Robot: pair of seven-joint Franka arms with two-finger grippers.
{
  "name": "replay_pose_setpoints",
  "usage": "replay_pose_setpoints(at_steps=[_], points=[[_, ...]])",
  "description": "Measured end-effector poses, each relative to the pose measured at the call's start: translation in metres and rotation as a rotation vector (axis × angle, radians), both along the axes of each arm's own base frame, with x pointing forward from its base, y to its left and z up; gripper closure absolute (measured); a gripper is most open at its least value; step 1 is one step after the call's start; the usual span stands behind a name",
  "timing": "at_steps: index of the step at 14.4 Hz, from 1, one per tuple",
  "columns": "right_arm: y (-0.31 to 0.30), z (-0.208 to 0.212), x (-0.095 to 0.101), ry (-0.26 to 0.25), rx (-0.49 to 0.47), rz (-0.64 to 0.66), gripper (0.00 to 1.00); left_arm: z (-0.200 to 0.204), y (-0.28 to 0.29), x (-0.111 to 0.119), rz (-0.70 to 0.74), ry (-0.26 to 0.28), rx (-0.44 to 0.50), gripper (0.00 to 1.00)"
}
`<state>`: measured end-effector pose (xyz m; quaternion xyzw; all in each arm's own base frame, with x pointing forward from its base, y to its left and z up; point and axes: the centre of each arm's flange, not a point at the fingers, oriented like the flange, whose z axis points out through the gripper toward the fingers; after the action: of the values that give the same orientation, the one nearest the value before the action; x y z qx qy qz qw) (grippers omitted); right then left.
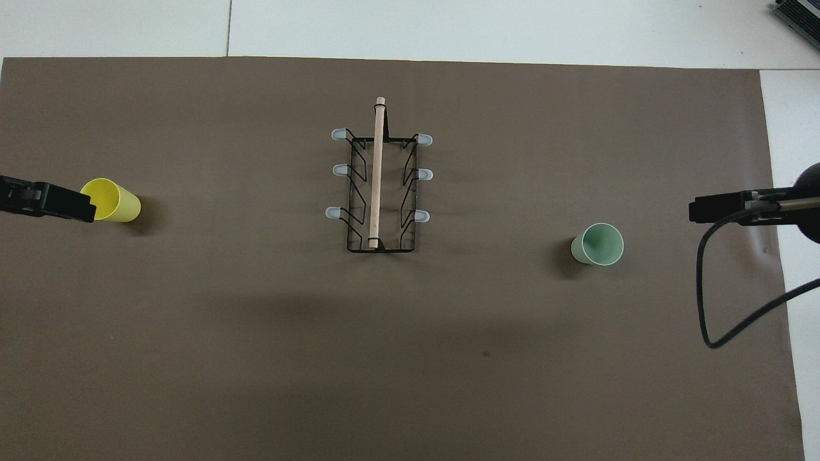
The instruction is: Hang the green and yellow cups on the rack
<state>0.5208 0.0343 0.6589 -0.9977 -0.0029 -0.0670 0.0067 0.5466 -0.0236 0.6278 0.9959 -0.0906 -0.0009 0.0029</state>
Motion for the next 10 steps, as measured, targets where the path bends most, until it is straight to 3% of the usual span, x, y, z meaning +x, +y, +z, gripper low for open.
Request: replay_pose_setpoints(at_steps=[5,10], points=[[0.026,-0.027,0.009,0.026,0.0,0.049,0.0,-0.004,0.01,-0.002,0.03,0.02,0.0,0.0],[0.032,-0.072,0.036,0.07,0.003,0.059,0.0,-0.009,0.025,-0.003,0.088,0.038,-0.031,0.0]])
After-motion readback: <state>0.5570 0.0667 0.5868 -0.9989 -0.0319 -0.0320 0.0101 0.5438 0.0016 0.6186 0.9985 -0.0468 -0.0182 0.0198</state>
